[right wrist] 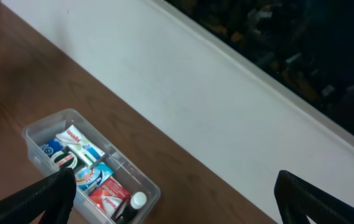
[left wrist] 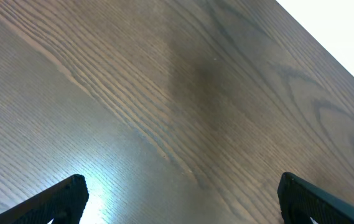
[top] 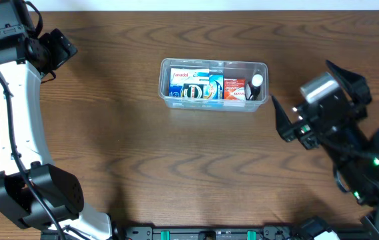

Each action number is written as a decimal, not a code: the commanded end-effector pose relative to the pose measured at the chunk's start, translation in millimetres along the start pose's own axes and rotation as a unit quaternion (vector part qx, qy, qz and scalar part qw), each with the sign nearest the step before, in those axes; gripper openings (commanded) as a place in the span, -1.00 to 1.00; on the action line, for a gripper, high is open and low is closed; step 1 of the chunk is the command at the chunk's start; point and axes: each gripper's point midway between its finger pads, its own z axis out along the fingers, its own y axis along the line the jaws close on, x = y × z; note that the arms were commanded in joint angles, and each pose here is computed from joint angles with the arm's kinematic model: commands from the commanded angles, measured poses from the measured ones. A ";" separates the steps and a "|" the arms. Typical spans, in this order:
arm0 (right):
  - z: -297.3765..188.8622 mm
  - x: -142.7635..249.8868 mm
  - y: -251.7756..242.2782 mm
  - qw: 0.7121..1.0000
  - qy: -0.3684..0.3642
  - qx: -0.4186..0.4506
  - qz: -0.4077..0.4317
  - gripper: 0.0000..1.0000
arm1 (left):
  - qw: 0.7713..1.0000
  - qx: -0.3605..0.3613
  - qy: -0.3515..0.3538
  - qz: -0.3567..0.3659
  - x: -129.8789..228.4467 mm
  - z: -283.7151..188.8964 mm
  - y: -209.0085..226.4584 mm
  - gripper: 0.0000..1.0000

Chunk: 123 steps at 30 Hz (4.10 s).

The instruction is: Pack container

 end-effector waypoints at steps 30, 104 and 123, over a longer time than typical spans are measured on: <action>-12.8 163.6 50.6 0.971 -0.165 0.066 0.161 0.99 | 1.000 -0.007 -0.001 0.002 -0.6 0.6 3.1 0.96; 27.7 266.8 70.7 0.979 -0.055 0.072 0.185 0.99 | 1.000 -0.007 -0.001 0.002 -0.7 0.6 3.0 0.96; 27.7 266.8 70.7 0.979 -0.055 0.072 0.185 0.98 | 1.000 -0.010 0.005 0.003 2.8 3.9 4.6 0.96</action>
